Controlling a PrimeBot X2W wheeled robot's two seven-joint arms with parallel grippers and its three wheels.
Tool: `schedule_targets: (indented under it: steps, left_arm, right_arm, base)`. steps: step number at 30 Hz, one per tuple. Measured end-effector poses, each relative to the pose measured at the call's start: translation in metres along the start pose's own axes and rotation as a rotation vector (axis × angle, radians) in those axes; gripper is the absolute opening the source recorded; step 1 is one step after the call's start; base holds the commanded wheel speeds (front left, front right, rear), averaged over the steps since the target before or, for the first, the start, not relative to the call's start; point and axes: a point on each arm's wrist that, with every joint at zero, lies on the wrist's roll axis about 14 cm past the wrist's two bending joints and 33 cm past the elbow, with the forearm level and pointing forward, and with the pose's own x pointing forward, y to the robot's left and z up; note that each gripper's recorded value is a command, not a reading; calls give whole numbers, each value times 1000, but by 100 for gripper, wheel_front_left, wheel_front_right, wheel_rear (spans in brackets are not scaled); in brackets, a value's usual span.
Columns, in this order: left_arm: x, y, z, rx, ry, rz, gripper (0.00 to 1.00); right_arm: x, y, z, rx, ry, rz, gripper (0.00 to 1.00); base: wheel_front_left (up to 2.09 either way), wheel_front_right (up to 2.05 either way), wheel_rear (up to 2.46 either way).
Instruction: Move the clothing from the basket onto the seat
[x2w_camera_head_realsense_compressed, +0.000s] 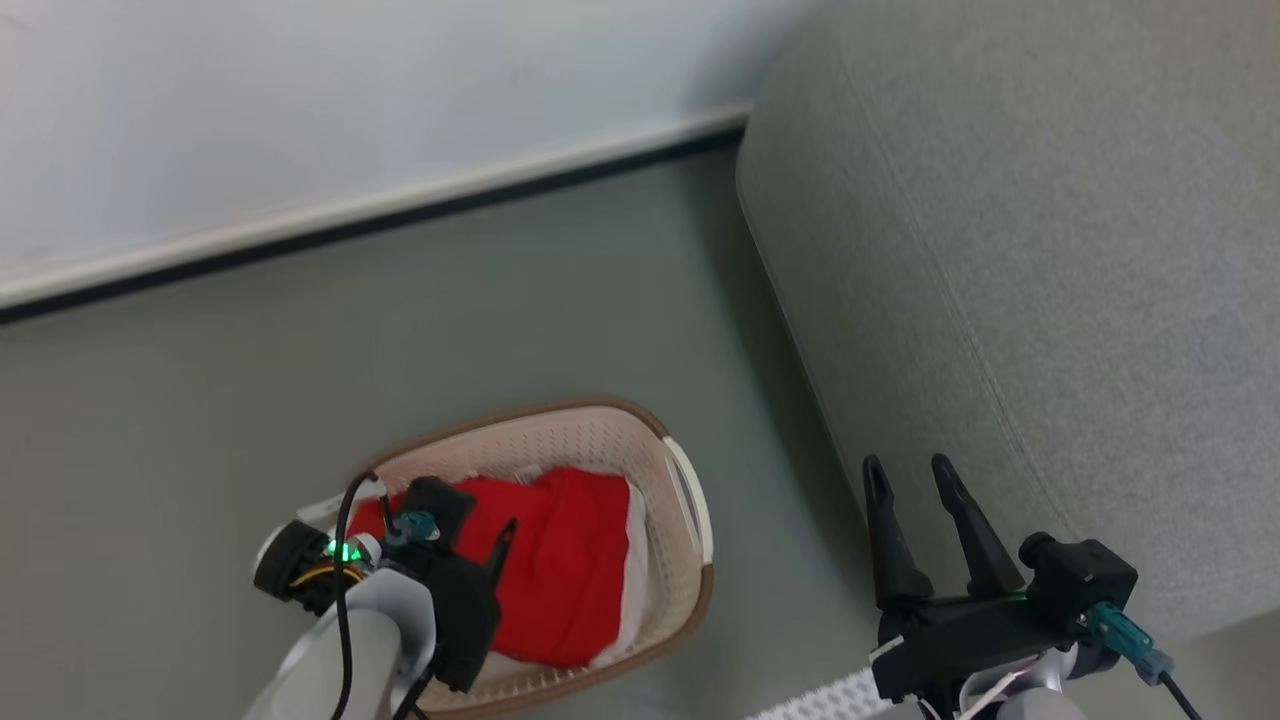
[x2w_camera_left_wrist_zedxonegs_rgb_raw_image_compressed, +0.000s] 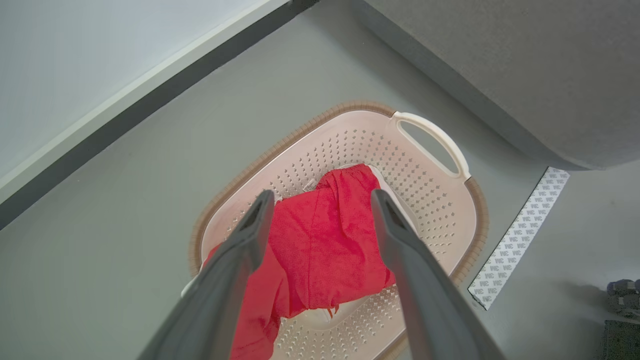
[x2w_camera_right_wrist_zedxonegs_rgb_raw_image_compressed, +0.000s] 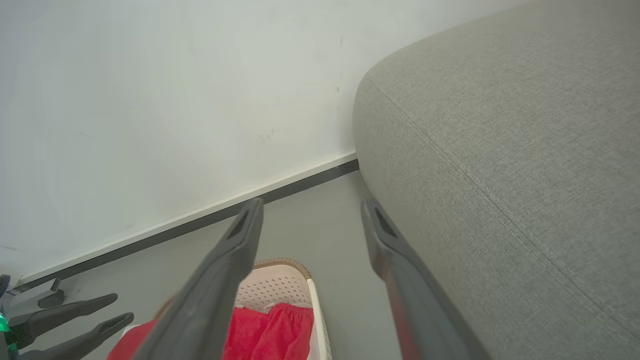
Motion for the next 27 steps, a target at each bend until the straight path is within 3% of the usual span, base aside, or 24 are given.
schedule_targets:
  steps: [11,27]
  left_arm:
    - [73,-25,-95,6,230,-161,100]
    - [123,-70,-188,-178,412,-252,100]
  right_arm:
    - [11,-35,-57,17,136,-97,100]
    - [3,-74,-99,40,249,-237,100]
  base:
    - [0,0,0]
    - [0,0,0]
